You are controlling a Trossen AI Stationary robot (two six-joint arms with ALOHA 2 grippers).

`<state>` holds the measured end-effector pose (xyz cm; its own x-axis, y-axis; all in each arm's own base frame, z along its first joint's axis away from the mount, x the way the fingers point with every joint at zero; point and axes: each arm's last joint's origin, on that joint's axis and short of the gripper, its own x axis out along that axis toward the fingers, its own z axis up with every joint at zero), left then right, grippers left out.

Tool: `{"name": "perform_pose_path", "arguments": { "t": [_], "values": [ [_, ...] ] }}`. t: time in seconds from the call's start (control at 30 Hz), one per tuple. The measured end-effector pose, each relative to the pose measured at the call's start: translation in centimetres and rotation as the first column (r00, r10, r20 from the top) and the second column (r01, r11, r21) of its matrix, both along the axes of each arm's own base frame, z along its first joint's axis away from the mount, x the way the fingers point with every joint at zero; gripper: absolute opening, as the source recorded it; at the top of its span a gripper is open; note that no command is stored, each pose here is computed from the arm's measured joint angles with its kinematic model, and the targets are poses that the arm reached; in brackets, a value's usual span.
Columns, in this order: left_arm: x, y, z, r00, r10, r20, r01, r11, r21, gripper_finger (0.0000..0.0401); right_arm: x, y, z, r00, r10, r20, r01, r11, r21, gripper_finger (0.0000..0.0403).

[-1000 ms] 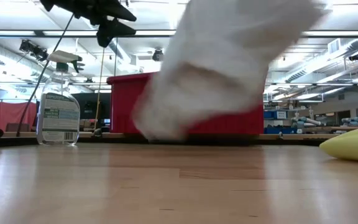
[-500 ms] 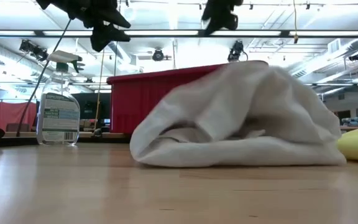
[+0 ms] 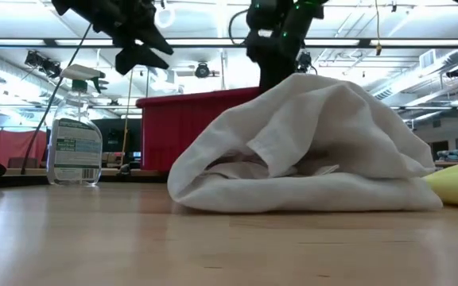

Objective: Fold Laundry from Bin

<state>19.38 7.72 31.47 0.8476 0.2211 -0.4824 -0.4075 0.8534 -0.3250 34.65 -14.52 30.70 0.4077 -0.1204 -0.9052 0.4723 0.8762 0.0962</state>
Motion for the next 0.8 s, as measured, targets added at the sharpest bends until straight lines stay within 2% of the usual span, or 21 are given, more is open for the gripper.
{"name": "perform_pose_path", "arguments": {
  "t": [0.17,0.37,0.8],
  "values": [
    [0.0,0.2,0.0,0.998,0.055,0.013,-0.055,0.998,-0.001,0.0194,-0.5,-2.5,-1.0,1.0,-0.029,-0.012,0.029,0.999,0.018,0.0204],
    [0.1,0.3,0.2,0.993,0.117,0.031,-0.117,0.993,0.011,0.0194,-1.9,-6.1,-0.1,0.993,-0.109,0.04,0.113,0.988,-0.109,0.0205],
    [0.1,0.5,0.2,0.977,0.207,0.051,-0.204,0.977,-0.063,0.0194,-5.0,-11.9,0.1,0.982,-0.161,0.096,0.178,0.96,-0.215,0.0205]
  ]
}}
